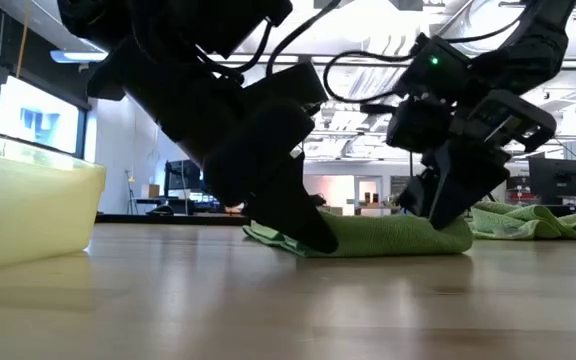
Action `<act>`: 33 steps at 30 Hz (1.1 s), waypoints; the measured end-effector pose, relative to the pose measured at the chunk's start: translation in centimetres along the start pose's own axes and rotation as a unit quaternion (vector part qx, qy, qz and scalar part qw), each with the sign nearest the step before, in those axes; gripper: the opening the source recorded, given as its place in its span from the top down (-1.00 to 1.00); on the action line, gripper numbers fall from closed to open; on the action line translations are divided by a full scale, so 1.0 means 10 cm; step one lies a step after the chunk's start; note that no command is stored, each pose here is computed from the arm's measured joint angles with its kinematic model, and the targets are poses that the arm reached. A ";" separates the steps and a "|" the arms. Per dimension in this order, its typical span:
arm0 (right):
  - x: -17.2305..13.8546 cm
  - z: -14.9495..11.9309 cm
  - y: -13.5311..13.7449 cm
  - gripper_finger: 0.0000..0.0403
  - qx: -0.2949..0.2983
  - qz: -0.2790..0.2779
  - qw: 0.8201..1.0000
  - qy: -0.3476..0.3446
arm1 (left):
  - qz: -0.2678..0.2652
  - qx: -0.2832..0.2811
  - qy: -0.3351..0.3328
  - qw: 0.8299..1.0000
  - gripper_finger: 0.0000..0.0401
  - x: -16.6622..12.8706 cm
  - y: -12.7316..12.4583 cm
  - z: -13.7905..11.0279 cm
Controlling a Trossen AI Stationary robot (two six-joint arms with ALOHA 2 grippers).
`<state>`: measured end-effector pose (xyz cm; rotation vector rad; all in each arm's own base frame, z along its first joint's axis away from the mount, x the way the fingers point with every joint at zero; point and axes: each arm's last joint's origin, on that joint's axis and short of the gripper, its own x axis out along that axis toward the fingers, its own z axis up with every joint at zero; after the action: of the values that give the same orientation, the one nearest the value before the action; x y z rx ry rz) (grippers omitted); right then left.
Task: Roll microfiber towels into tight, uniform cylinder then place into a basket
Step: Roll the green microfiber towel
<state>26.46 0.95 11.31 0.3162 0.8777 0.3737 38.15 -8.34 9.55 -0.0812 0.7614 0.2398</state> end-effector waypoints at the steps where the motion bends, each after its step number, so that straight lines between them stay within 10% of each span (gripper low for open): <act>1: 0.00 0.03 0.00 0.41 -0.029 0.000 1.000 0.000 | -0.003 -0.007 0.004 1.000 0.96 0.00 0.01 0.00; 15: -0.20 0.18 0.55 0.39 -0.353 -0.048 0.934 0.017 | -0.007 -0.096 0.062 0.993 0.93 0.08 0.29 0.01; 33: 0.06 -0.09 0.57 0.40 -0.364 -0.163 0.913 0.081 | -0.014 -0.116 0.053 0.992 0.93 0.10 0.33 0.03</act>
<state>25.05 6.38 12.71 -0.5558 0.8738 0.3926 38.26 -4.88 9.14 -0.3270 0.8355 0.2982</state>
